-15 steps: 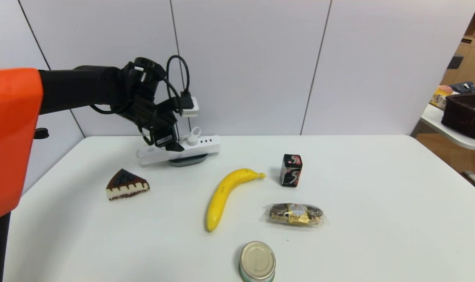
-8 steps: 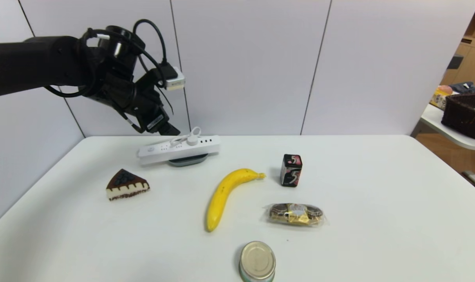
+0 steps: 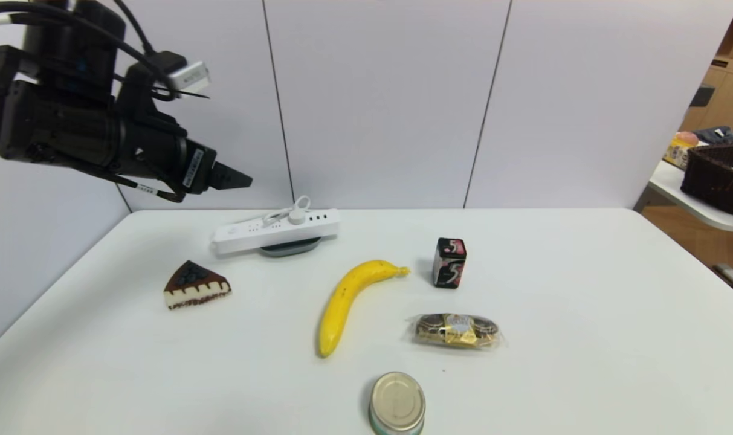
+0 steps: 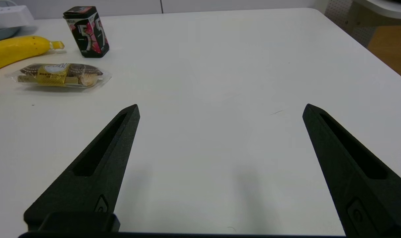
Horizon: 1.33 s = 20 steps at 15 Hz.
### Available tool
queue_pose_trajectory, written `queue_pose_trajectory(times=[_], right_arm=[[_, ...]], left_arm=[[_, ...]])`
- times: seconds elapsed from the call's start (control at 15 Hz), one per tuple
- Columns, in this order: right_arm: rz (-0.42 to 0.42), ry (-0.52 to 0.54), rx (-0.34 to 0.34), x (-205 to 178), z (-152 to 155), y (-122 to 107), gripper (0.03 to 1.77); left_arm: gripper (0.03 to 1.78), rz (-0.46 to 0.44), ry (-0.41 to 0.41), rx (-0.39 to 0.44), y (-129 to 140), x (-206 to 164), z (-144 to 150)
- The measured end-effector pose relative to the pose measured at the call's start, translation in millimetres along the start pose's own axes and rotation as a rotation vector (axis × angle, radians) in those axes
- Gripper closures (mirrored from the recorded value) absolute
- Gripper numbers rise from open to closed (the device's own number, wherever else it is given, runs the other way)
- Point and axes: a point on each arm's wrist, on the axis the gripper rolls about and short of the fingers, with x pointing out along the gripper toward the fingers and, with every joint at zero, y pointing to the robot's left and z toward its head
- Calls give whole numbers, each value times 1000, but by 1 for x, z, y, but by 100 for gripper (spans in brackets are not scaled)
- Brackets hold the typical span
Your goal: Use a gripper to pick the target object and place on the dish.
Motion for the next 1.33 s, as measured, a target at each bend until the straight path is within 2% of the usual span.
queue_pose_trajectory(times=[0.2,0.4,0.87,1.33], right_arm=[[0,0,0,0,0,0,9],[0,0,0,0,0,0,9],[0,0,0,0,0,0,9],[0,0,0,0,0,0,9]], left_arm=[[12,102,-186,-134,1,-42,-7],[12,176,-350,-179,1,-84,-25],[12,255,-531,-180,-24,-163,-98],[12,302,-701,-115,-58,-222,-177]])
